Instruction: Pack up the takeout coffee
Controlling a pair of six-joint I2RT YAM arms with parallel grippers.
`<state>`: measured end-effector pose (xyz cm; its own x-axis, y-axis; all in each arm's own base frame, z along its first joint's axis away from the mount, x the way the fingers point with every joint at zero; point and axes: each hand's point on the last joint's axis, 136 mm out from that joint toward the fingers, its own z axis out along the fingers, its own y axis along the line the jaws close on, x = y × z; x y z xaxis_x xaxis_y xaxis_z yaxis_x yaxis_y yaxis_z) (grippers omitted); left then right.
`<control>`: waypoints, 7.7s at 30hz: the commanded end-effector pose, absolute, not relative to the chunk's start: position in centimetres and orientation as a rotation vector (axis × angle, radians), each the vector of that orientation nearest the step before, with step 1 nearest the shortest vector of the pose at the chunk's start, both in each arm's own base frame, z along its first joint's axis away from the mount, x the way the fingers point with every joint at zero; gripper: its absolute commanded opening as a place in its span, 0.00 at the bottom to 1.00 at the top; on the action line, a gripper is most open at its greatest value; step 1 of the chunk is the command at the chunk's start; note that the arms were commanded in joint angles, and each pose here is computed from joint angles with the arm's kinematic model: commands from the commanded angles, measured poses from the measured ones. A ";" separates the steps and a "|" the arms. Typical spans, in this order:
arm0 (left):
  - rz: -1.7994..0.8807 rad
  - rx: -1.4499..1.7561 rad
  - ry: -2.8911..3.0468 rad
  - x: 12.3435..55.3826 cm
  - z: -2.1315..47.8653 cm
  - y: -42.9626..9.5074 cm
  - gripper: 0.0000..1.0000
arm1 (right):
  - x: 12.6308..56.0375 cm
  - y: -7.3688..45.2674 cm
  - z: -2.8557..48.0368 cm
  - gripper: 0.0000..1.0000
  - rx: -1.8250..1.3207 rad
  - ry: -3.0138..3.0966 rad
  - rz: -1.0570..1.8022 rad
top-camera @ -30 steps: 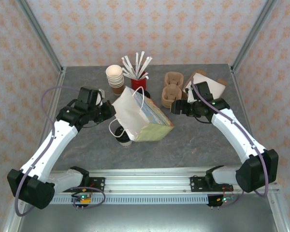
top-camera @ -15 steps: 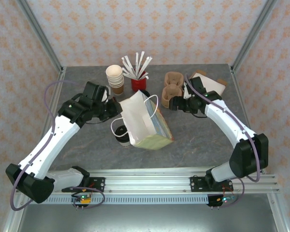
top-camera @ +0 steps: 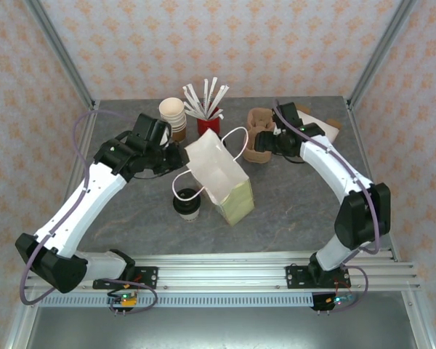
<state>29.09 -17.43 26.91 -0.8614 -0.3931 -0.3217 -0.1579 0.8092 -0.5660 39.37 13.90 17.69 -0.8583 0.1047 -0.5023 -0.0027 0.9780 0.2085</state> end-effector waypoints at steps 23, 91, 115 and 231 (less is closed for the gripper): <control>-0.598 -0.264 2.415 32.0 31.7 -16.4 0.49 | 48.0 14.9 16.8 0.55 0.091 2.577 0.133; -0.625 -0.220 2.369 31.4 33.2 -16.4 0.54 | 50.7 15.3 12.4 0.39 0.039 2.677 -0.002; -0.638 -0.214 2.348 31.3 34.0 -16.3 0.55 | 50.1 15.4 19.3 0.35 0.049 2.562 0.074; -0.619 0.229 2.479 35.1 27.4 -17.3 0.38 | 28.5 30.3 34.0 0.30 -0.615 2.281 0.700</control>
<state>35.62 -17.77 26.80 -0.8313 0.0386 -0.5545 0.2909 0.8803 -0.3749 28.01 29.97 31.59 -0.7072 -0.2779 -0.6501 -0.5820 0.7509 0.3121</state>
